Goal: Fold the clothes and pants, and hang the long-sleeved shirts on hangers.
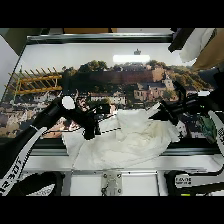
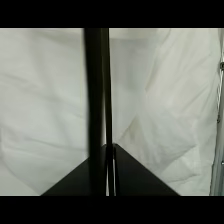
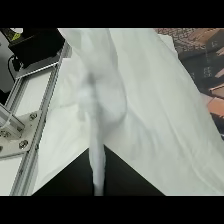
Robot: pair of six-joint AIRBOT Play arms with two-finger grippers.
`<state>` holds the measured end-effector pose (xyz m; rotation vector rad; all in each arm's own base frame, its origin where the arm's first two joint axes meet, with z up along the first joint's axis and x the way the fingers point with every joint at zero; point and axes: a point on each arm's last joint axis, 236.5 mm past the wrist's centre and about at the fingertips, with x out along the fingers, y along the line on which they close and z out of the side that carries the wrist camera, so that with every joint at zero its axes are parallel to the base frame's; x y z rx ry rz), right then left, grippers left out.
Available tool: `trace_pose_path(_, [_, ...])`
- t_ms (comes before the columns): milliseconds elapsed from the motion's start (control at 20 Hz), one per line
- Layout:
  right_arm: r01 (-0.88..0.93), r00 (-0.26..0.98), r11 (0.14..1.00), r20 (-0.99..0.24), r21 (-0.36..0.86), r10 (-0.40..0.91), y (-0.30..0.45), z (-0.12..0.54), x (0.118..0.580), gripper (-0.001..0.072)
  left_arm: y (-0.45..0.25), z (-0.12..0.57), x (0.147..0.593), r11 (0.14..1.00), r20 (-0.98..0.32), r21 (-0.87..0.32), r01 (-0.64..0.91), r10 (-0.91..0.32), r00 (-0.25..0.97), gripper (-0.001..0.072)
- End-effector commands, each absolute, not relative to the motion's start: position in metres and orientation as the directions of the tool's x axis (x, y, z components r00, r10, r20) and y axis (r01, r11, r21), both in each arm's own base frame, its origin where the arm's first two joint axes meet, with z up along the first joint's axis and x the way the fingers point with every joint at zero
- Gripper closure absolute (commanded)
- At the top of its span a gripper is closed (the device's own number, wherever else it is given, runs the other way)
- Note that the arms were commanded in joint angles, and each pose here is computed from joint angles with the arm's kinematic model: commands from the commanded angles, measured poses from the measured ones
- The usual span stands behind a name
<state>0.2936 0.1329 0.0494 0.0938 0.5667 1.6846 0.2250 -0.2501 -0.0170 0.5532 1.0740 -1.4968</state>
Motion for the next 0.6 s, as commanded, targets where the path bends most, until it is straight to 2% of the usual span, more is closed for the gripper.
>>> trace_pose_path(0, [-0.901, -0.203, -0.080, -0.252, 0.426, 0.946, 0.1332, 0.0489, 0.2939, 0.0702, -0.2561, -0.0125, 0.2243, 0.072, -0.808, -0.324, 0.943, -0.539, -0.237, 0.0698])
trace_pose_path(550, [-0.901, -0.204, -0.081, -0.251, 0.427, 0.946, 0.1333, 0.0488, 0.2939, 0.0703, -0.2545, -0.0137, 0.2247, 0.072, -0.813, -0.320, 0.945, -0.532, -0.235, 0.0697])
